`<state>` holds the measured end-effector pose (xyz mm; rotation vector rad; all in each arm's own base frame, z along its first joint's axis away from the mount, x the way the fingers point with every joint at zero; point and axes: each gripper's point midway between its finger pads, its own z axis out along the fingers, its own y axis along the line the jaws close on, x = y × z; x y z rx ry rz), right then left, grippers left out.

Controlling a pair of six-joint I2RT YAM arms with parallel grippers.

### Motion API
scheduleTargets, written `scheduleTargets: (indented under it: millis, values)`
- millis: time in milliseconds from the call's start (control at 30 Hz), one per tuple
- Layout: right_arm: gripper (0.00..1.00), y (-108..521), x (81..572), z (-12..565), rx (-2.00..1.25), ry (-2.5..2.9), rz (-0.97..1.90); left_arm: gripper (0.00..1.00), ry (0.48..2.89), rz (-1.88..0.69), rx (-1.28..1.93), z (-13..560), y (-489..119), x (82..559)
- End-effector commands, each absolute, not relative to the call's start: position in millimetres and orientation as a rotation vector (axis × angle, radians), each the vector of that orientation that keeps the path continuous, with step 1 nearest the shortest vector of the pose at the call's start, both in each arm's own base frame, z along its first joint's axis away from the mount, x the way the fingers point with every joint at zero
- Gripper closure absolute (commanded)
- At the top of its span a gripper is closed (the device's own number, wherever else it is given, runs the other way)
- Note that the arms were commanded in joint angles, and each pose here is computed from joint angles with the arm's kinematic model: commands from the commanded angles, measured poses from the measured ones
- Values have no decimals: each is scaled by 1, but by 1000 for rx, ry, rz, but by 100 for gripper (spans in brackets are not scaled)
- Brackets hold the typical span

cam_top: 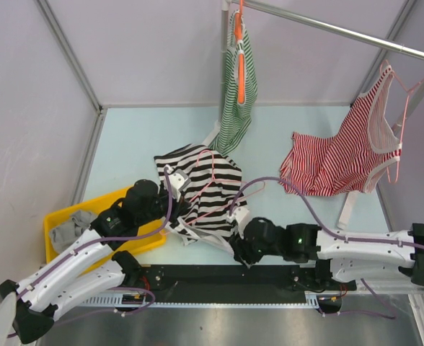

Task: Place the tank top on the hanger

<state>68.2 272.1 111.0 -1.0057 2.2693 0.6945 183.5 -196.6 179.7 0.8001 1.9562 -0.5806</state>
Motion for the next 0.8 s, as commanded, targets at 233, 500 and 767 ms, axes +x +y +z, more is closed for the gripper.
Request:
scheduleTargets:
  millis: [233,500,767]
  values:
    - [47,281,66,61,-923,2319,485,100,1918,-576,808,189,-199,187]
    - [55,279,76,42,-929,2316,373,100,1921,-576,806,189,-199,187]
    - [95,285,81,51,-924,2334,455,100,1933,-580,810,186,-199,188]
